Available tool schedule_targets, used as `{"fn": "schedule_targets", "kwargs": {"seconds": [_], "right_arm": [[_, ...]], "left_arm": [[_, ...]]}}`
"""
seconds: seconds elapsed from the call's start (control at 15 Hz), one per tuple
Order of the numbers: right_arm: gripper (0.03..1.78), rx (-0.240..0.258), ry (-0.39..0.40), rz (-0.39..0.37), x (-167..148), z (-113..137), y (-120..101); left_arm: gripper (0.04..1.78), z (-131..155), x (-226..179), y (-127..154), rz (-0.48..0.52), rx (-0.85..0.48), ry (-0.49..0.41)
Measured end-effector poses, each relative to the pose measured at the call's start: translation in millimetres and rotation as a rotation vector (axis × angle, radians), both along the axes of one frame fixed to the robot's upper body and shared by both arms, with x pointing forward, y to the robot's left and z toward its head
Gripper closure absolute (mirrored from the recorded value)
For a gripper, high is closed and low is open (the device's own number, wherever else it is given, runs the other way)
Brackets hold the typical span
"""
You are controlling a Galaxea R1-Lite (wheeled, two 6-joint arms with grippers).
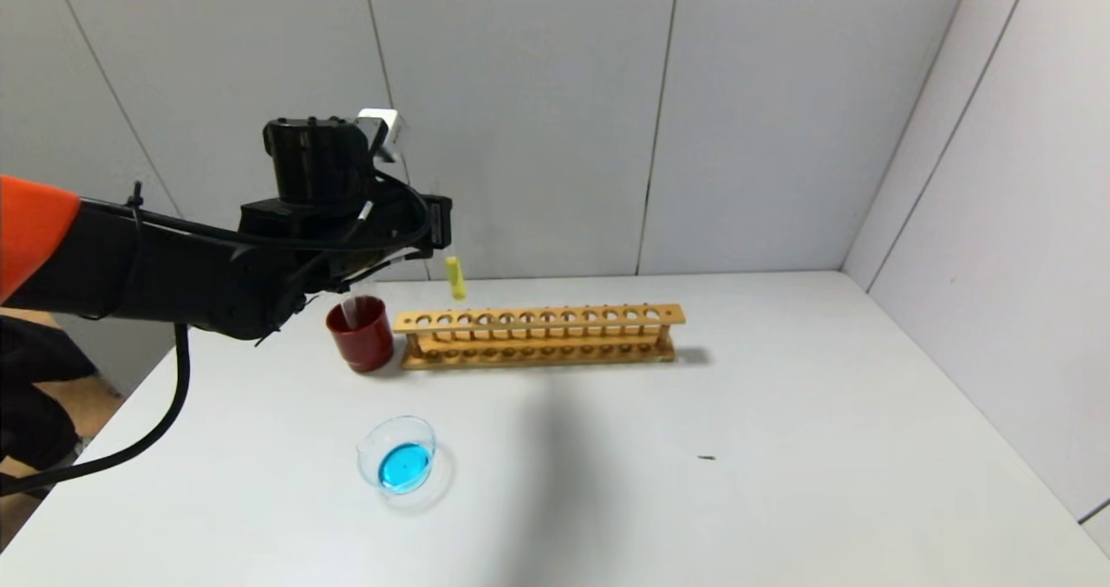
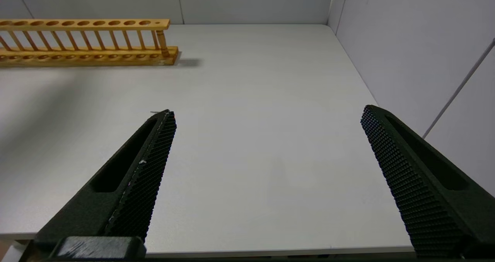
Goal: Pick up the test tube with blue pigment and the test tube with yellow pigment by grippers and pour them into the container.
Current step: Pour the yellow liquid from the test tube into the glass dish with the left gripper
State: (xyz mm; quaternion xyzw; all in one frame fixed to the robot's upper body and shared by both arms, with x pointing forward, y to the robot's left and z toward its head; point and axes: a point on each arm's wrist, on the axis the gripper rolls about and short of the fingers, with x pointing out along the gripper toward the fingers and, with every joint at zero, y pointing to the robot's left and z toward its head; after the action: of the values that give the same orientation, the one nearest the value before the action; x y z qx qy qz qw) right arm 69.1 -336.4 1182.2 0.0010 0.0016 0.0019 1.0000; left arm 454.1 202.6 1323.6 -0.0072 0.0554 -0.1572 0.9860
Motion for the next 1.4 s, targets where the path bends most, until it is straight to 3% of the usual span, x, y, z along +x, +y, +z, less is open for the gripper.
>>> {"fn": "schedule_targets", "kwargs": {"seconds": [0.27, 0.53, 0.93, 1.13, 1.4], "right_arm": [[0.06, 0.0, 0.0, 0.0, 0, 0, 0], [0.06, 0.0, 0.0, 0.0, 0, 0, 0], [0.06, 0.0, 0.0, 0.0, 0, 0, 0], [0.06, 0.0, 0.0, 0.0, 0, 0, 0], [0.06, 0.0, 0.0, 0.0, 0, 0, 0]], "left_arm": [[1.52, 2, -18, 8, -0.003, 0.071, -0.046], [1.52, -5, -58, 23, -0.094, 0.107, -0.07], [1.52, -24, -95, 80, -0.164, 0.198, -0.022], [1.52, -37, -108, 103, -0.254, 0.245, -0.016], [1.52, -42, -115, 116, -0.381, 0.348, -0.088]]}}
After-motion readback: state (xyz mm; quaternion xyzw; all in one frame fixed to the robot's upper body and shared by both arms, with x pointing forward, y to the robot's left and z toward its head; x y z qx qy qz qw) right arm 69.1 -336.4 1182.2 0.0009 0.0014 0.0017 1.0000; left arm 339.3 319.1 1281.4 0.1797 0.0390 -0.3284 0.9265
